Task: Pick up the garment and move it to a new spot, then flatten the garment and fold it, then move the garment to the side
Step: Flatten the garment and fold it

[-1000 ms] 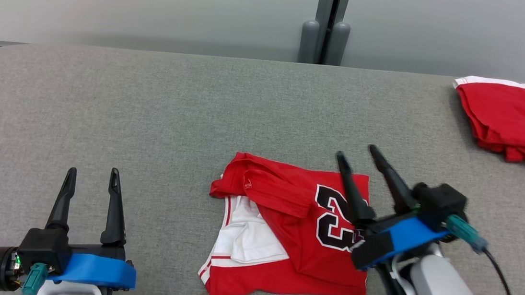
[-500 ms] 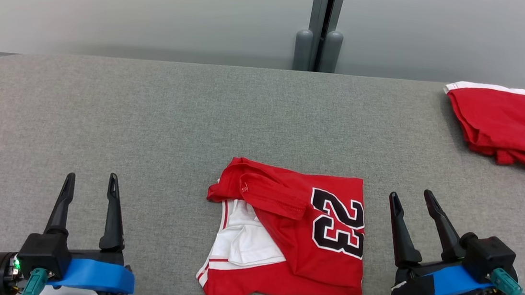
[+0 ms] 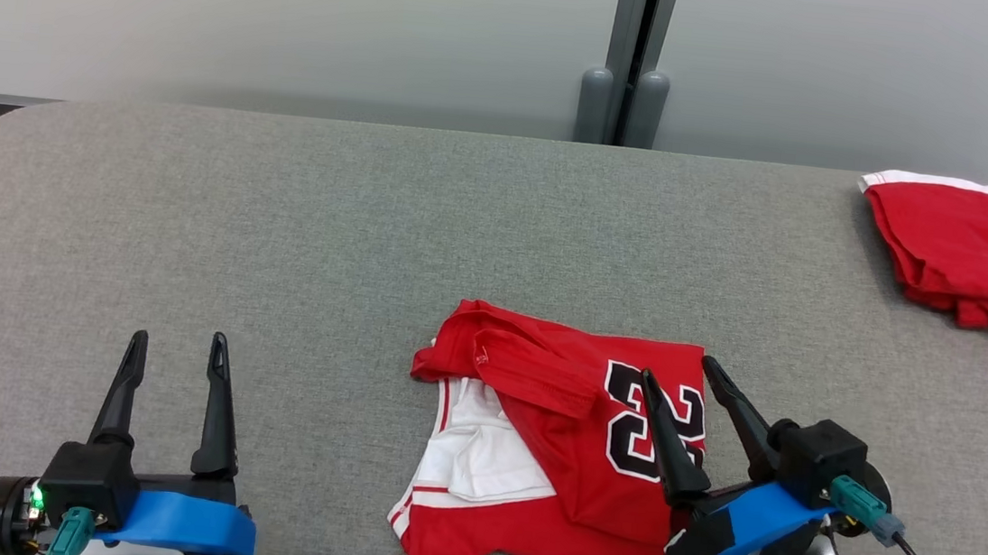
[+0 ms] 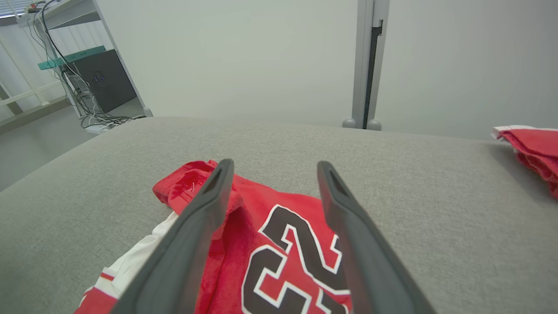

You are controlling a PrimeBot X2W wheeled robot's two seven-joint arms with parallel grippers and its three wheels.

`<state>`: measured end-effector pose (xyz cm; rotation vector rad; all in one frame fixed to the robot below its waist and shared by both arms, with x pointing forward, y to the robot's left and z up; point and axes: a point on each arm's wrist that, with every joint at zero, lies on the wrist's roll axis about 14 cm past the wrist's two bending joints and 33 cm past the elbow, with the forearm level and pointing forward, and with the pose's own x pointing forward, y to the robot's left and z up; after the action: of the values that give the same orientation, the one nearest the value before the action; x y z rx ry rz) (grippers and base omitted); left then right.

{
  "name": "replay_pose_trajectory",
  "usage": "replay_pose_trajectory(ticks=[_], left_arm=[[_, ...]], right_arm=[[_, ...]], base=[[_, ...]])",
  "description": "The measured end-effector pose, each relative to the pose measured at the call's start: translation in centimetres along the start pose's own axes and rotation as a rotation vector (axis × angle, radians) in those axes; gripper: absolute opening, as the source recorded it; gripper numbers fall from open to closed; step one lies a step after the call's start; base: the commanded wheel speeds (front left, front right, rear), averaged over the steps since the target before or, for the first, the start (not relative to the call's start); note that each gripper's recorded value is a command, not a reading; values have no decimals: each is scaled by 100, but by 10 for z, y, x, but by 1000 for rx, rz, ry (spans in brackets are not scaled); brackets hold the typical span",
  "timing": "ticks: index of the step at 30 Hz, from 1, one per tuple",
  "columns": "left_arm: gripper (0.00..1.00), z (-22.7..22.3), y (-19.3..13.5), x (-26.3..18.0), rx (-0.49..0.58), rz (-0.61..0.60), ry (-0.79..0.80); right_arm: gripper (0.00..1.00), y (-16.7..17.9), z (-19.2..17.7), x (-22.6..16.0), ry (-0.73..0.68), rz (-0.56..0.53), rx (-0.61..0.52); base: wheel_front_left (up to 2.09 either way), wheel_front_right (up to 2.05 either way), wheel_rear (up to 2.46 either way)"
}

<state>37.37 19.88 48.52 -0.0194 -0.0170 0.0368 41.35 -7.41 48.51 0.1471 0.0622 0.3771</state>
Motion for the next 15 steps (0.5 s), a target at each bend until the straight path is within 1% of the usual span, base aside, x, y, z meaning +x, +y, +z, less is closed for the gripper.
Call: replay_pose_trajectory(ticks=[8, 15], left_arm=[[100, -5, 8, -6, 1, 25, 19], [100, -10, 15, -9, -2, 50, 34]], right_arm=[[100, 25, -27, 19, 99, 79, 17], [100, 33, -56, 28, 187, 101, 68]], base=[[0, 0, 0], [0, 0, 0]])
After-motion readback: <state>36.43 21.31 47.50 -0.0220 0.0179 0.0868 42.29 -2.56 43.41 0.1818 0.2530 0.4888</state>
